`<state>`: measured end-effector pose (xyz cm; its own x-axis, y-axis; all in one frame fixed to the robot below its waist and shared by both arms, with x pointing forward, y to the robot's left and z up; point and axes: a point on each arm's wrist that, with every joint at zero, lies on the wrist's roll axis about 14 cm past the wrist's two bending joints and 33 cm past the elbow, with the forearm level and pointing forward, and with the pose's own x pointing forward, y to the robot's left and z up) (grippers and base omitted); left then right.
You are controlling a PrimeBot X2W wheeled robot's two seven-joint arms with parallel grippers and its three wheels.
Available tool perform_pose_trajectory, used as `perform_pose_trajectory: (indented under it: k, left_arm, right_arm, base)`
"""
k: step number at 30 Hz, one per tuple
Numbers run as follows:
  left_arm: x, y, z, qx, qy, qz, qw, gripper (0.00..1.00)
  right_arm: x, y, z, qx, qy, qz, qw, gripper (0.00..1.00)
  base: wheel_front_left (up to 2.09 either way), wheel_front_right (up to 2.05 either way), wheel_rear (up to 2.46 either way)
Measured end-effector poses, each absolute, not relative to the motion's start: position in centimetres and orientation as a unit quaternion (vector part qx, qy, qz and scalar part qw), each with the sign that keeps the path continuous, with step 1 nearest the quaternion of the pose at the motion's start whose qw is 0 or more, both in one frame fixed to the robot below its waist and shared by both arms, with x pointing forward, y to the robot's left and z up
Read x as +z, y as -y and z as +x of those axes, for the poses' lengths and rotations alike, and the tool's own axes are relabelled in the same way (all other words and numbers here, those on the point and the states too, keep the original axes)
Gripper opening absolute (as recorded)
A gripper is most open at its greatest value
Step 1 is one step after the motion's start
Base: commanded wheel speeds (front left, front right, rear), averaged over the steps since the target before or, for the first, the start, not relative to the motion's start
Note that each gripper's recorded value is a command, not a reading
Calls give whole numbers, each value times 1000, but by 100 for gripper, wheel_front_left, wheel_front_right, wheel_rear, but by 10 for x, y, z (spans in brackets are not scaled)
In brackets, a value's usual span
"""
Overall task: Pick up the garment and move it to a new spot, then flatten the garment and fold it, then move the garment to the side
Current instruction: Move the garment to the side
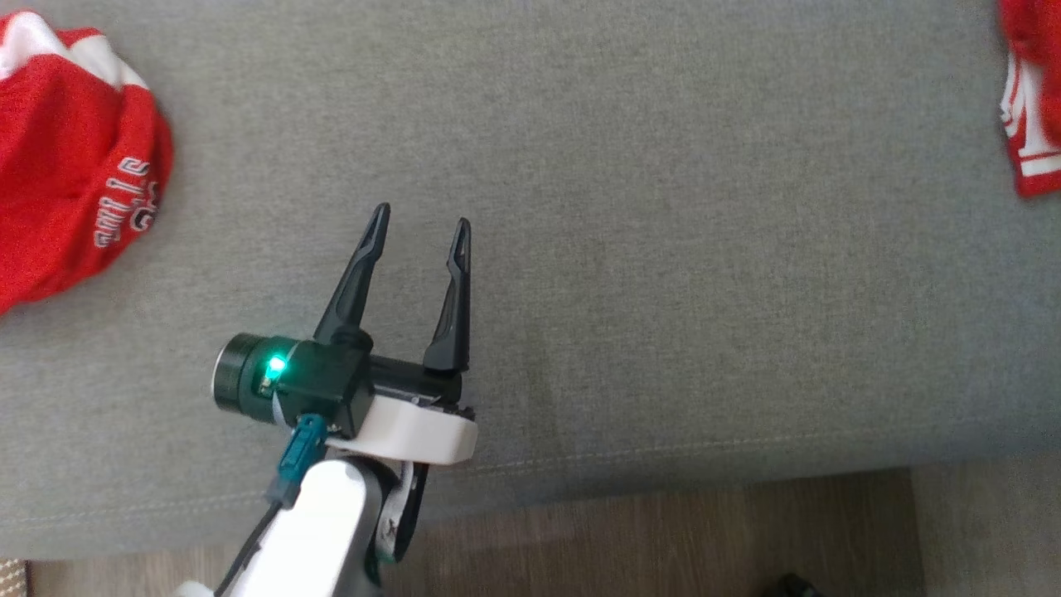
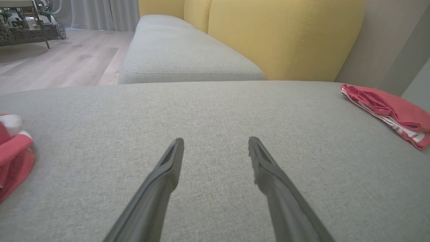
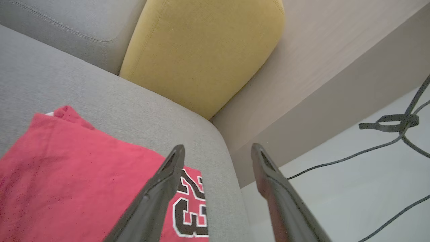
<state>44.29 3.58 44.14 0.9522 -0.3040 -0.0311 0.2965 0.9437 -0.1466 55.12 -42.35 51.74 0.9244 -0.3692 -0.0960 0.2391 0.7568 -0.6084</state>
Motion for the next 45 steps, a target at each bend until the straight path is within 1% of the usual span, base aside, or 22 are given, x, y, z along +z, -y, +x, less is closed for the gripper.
perform_pose_trajectory:
  k: [2,4,8,10,14,19,20,21,25,30,31,32,36,45]
  left_arm:
    - [446,-38,442,-150,-22,-68,986,100]
    - [452,-41,440,-147,-16,-64,987,100]
    - [464,-56,434,-116,-15,-96,989,100]
    - [466,-66,426,-102,-16,-92,990,100]
    - [473,-82,410,-79,-12,-83,993,100]
    - [479,-107,386,-41,-12,-84,996,100]
    - [480,-111,381,-35,-12,-83,996,100]
    - [483,-117,371,-29,-8,-80,996,100]
    - [495,-123,354,-30,10,-78,996,100]
    - [496,-132,323,-26,14,-85,996,100]
    - [496,-132,323,-26,14,-85,996,100]
    - [494,-139,313,-17,13,-80,997,100]
    - [498,-149,305,-4,23,-60,998,100]
    - [499,-150,299,-9,28,-44,999,100]
  right_arm:
    - [520,409,552,-150,-90,-316,932,100]
    - [517,385,553,-130,-71,-305,941,100]
    - [501,318,551,-56,-40,-280,958,100]
    - [490,288,543,-24,-36,-260,964,100]
    - [475,239,522,16,-33,-191,981,100]
    - [496,176,493,56,16,-83,995,100]
    - [500,171,486,60,24,-70,995,100]
    - [505,165,469,64,33,-58,996,100]
    - [513,163,434,62,47,-20,997,100]
    - [513,160,390,63,49,39,996,100]
    - [513,160,390,63,49,39,996,100]
    - [512,156,375,67,47,52,995,100]
    - [517,154,362,68,55,64,994,100]
    - [523,159,352,61,65,66,994,100]
  base:
    - [0,0,0]
    - [0,0,0]
    - [0,0,0]
    - [0,0,0]
    - [0,0,0]
    - [0,0,0]
    - [0,0,0]
    - [0,0,0]
    - [0,0,0]
    - [0,0,0]
    - [0,0,0]
    - [0,0,0]
    - [0,0,0]
    - [0,0,0]
